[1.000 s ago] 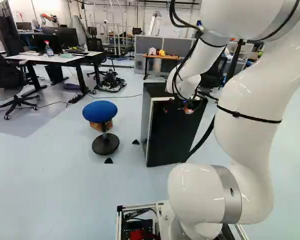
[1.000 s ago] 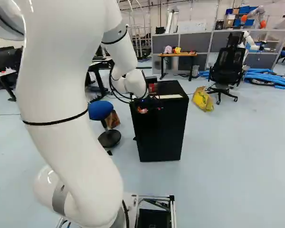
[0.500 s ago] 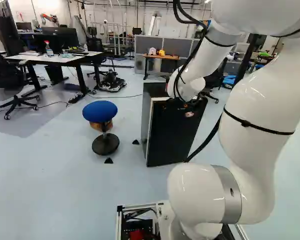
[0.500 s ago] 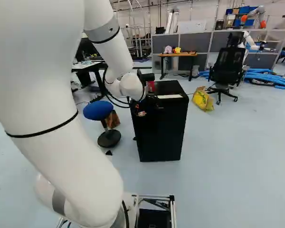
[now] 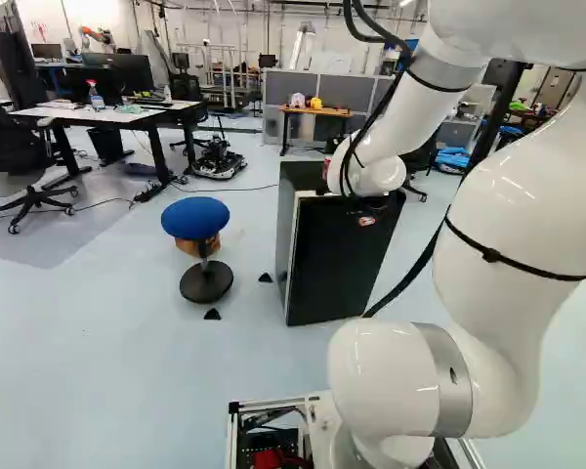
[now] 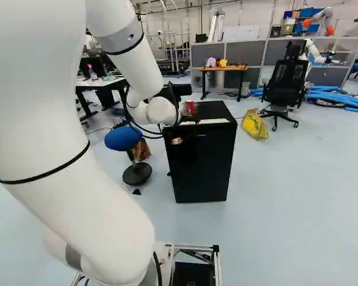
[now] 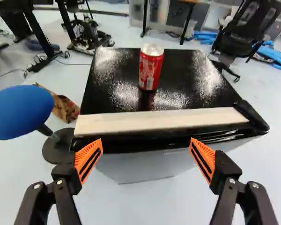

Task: Grab a drink from the fridge

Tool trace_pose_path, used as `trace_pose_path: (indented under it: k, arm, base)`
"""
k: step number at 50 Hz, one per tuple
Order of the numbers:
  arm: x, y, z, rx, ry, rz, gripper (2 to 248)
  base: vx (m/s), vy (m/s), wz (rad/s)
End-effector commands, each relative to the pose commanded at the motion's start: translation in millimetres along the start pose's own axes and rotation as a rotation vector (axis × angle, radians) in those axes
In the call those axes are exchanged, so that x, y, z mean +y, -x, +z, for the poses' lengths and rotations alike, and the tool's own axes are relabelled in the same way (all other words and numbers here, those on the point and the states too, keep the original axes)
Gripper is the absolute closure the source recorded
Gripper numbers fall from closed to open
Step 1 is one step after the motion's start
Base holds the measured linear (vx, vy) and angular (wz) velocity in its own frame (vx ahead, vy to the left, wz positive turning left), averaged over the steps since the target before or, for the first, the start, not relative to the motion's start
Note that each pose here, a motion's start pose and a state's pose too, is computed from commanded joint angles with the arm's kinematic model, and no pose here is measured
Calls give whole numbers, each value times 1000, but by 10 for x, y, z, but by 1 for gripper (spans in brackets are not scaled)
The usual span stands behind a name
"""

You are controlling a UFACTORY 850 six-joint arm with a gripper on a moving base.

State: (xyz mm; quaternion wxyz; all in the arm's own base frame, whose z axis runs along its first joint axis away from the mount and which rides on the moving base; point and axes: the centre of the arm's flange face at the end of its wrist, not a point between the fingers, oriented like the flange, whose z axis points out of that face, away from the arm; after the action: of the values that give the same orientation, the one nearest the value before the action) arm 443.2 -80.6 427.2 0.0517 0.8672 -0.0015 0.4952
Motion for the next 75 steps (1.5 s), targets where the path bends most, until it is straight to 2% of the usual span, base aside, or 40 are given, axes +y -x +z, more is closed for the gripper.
trace_pose_path:
  k: [22, 28, 55, 75]
  arm:
    - [20, -215, -4, 229, 19, 28, 3]
    - [29, -257, 1, 269, 26, 38, 3]
    - [33, -146, 235, 257, 38, 65, 3]
    - [21, -112, 442, 315, 34, 65, 3]
  base:
    - [0, 0, 0]
    - [0, 0, 0]
    - [0, 0, 0]
    - [0, 0, 0]
